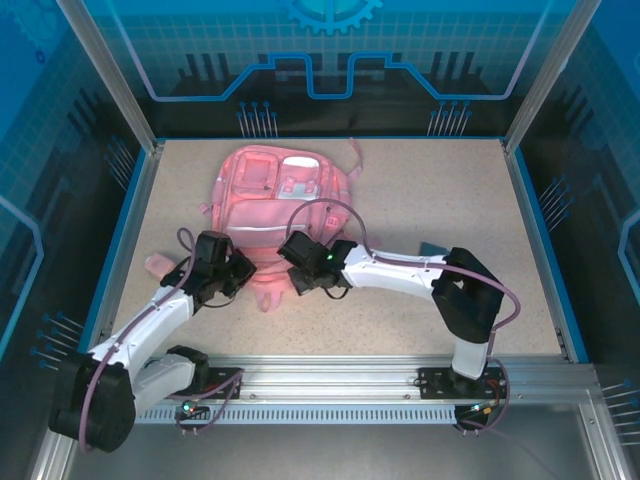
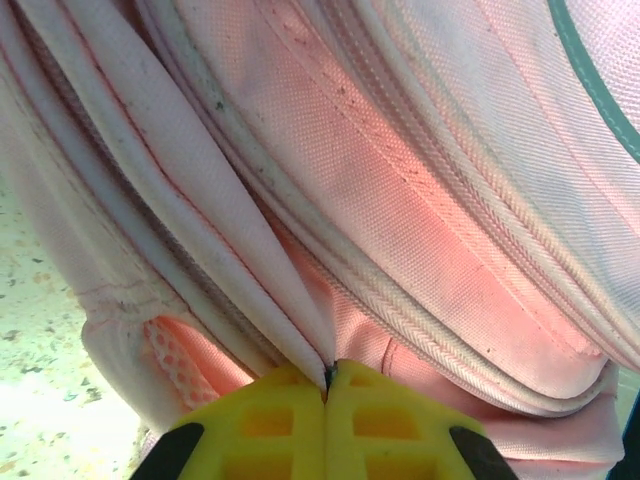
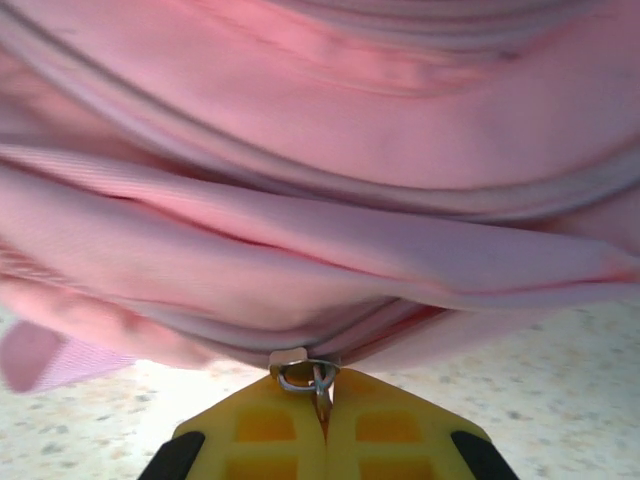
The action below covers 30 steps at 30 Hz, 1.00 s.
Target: Pack books, pencil case, and school supplies into a backpack
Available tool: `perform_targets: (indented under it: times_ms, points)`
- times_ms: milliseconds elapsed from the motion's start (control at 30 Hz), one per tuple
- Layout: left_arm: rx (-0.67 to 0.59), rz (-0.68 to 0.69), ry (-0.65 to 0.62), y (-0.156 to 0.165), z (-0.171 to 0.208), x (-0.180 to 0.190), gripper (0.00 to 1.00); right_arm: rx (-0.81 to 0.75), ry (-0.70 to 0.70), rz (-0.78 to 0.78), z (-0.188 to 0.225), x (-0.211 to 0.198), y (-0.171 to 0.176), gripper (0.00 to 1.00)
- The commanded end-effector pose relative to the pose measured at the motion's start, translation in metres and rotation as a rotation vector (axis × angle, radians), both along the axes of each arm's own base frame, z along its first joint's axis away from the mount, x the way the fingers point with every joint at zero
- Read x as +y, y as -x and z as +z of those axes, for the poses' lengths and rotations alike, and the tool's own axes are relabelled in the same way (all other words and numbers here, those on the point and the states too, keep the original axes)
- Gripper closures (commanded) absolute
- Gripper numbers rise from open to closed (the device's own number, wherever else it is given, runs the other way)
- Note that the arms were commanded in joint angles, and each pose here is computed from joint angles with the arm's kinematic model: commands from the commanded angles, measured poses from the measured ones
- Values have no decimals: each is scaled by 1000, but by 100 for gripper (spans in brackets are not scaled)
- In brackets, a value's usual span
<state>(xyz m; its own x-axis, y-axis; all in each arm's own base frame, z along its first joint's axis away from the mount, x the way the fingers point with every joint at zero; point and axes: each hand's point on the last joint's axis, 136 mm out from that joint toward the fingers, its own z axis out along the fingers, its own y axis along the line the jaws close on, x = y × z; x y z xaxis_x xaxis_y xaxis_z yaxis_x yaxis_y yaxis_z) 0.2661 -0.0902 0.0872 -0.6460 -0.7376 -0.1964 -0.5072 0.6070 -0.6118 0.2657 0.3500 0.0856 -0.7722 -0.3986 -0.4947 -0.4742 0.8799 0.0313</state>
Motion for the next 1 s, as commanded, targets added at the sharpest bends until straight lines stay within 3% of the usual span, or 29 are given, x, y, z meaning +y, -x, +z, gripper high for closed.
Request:
perform_targets:
  times_ms: [0,200,500,700,767,800,867,900,967]
  points:
    - [68,27,-150,20,-9,28,100,-67,156,-130,4,-71,-37,100]
    - [81,0,-158,31,-8,29,100,-88,128,-175,5,-103,-86,100]
    - [88,-57,-149,43,-3,25,100,-70,13,-174,-5,-119,-155,100]
    - [24,-141,-96,36,11,9,100,-55,-10,-164,-1,-124,-163,99]
    - [-8,-193,-75,33,21,0,95,-51,-34,-138,5,-124,-153,88]
    - [-34,-230,-69,30,29,-4,80,-46,-57,-117,10,-123,-145,79]
    - [-69,-287,-78,28,44,-9,61,-33,-109,-94,21,-123,-129,56]
    - [-88,-309,-92,26,52,-10,54,-30,-134,-94,27,-125,-120,45]
    - [-118,-355,-121,23,66,-12,42,-27,-168,-101,35,-130,-105,33]
